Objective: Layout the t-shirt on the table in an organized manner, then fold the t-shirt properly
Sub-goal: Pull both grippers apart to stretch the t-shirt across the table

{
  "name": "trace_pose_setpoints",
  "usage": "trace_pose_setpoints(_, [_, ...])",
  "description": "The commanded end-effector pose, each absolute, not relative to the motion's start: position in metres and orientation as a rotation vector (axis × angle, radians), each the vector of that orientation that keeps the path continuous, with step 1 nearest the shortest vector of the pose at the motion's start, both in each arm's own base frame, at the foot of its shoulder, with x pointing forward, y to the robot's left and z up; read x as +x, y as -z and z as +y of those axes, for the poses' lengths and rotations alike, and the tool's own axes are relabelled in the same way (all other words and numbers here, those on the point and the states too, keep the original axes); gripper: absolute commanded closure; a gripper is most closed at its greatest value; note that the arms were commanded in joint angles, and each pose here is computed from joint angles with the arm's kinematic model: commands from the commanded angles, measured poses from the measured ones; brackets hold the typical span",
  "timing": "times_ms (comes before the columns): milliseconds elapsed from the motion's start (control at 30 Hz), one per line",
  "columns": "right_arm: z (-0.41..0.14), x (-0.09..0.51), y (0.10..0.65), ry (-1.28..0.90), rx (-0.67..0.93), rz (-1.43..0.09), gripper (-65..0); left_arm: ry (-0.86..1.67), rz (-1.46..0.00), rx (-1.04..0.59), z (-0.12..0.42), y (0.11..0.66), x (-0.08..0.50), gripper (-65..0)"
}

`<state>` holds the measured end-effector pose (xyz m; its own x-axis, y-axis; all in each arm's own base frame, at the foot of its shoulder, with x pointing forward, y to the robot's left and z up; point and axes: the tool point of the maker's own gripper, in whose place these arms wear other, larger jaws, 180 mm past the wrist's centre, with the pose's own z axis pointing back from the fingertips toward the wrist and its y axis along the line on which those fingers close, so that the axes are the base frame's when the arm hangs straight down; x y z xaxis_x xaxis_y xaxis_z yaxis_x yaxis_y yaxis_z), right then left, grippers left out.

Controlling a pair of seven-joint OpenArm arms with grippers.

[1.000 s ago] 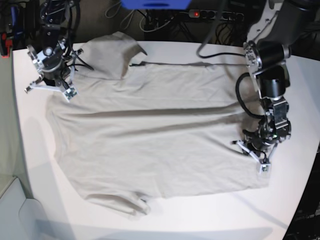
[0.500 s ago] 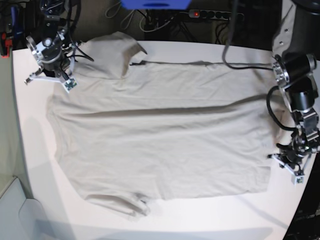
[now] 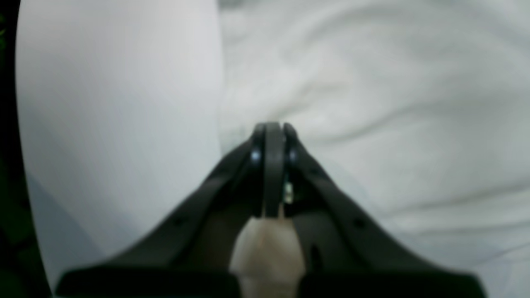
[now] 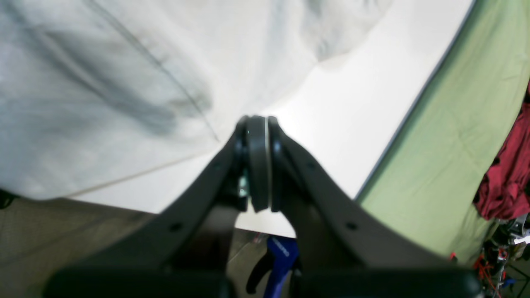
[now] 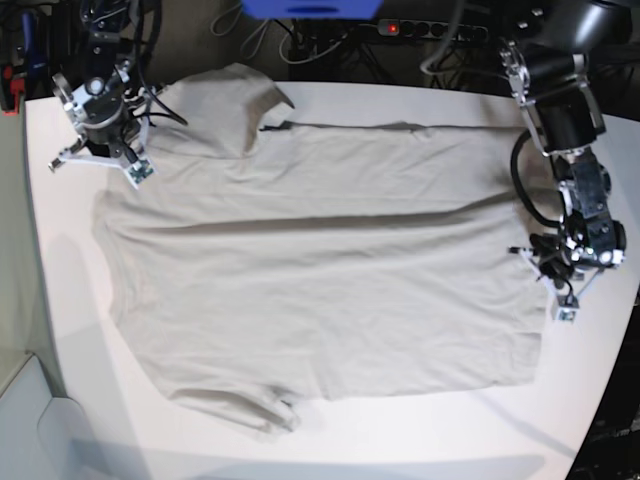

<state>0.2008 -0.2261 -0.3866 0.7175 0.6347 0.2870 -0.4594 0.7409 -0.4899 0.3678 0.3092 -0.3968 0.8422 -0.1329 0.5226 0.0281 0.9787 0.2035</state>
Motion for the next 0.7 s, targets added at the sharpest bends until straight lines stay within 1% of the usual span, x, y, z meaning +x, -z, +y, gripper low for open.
trace_pose_setpoints(0, [-0.228,0.205,0.379,-0.623,-0.42,-0.488,0.0,0.078,-0.59,0.211,0.318,0.388,0.371,-0.1])
trace_pose_setpoints(67, [-0.228,0.205,0.379,-0.623,-0.42,-0.488,0.0,0.083,-0.57,0.224,0.325,0.394,0.36,-0.1])
trace_pose_setpoints(200, [-0.228,0.204,0.38,-0.621,-0.42,-0.482,0.0,0.085,-0.603,0.215,0.325,0.404,0.358,-0.1])
trace_pose_setpoints(333, [-0.228,0.198,0.383,-0.624,-0.416,-0.466,0.0,0.064,-0.611,0.167,0.324,0.432,0.355,-0.1])
trace_pose_setpoints(433, [-0.228,0.194,0.383,-0.627,-0.413,-0.461,0.0,0.032,-0.655,0.111,0.32,0.448,0.365,-0.1])
trace_pose_setpoints(500, [-0.228,0.188,0.386,-0.63,-0.408,-0.447,0.0,0.004,-0.653,0.096,0.329,0.459,0.364,-0.1])
trace_pose_setpoints(567, [-0.228,0.182,0.389,-0.634,-0.403,-0.432,0.0,-0.02,-0.658,0.083,0.335,0.463,0.368,-0.1])
trace_pose_setpoints(667, [-0.23,0.177,0.391,-0.64,-0.404,-0.419,0.0,-0.041,-0.692,0.089,0.349,0.456,0.377,-0.1])
